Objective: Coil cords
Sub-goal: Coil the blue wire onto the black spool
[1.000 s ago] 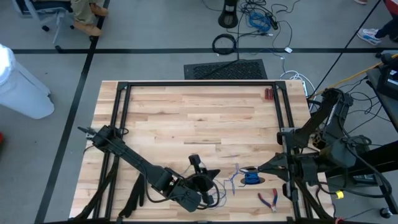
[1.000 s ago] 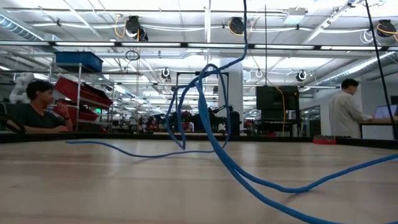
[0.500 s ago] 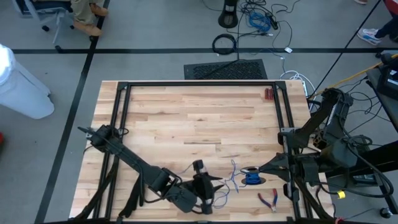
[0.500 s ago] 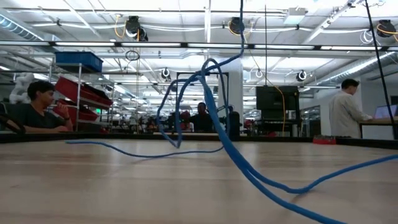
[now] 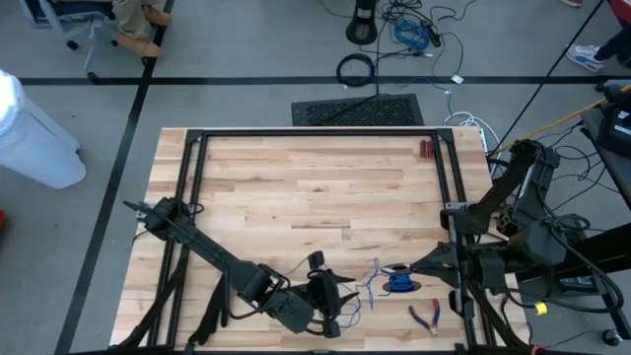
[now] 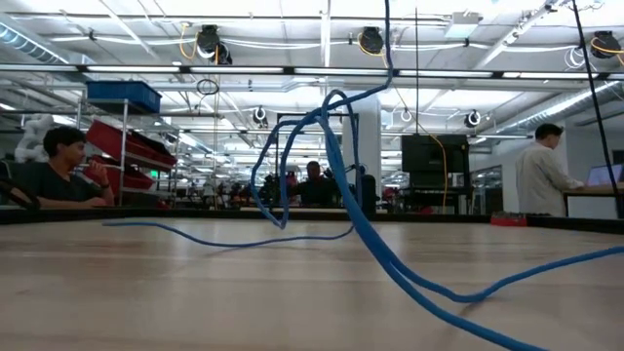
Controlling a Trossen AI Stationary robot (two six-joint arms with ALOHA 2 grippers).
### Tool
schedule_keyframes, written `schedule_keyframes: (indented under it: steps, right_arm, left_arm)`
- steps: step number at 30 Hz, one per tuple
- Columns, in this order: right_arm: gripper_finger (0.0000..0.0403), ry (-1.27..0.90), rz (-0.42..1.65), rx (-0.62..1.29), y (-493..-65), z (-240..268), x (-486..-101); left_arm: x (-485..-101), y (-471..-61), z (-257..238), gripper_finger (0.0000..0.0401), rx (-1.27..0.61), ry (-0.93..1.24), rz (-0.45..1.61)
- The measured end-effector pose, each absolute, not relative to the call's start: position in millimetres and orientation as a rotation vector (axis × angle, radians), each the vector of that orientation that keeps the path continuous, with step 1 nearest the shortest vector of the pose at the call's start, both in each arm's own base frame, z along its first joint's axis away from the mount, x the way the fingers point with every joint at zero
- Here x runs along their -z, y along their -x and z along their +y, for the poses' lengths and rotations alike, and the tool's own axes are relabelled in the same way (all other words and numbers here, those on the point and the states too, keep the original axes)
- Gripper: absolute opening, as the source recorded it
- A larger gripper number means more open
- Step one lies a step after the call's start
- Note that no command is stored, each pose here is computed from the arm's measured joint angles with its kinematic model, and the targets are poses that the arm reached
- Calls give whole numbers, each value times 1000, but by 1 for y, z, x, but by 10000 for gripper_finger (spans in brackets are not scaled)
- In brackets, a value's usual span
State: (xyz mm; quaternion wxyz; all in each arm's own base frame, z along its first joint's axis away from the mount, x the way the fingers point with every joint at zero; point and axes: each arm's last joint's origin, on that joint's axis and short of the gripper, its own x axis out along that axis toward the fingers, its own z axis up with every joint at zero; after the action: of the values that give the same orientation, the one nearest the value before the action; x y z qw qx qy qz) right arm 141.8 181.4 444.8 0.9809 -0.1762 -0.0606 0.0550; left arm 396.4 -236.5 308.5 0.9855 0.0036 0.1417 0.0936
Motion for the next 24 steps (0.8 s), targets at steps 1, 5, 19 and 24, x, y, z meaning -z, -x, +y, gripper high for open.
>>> schedule_keyframes:
  steps: [1, 5, 19, 24]
  right_arm:
    - [0, 355, -122, -111, -142, 181, -445]
    - [0, 354, -122, -111, -142, 181, -445]
    - [0, 358, -122, -111, -142, 181, -445]
    - [0, 358, -122, -111, -142, 181, -445]
  left_arm:
    - [-308, -397, -236, 140, -189, -6, 284]
    - [-308, -398, -234, 140, -197, 13, 282]
    - [-307, -403, -227, 127, -215, 5, 285]
    - [-307, -402, -225, 68, -264, -29, 283]
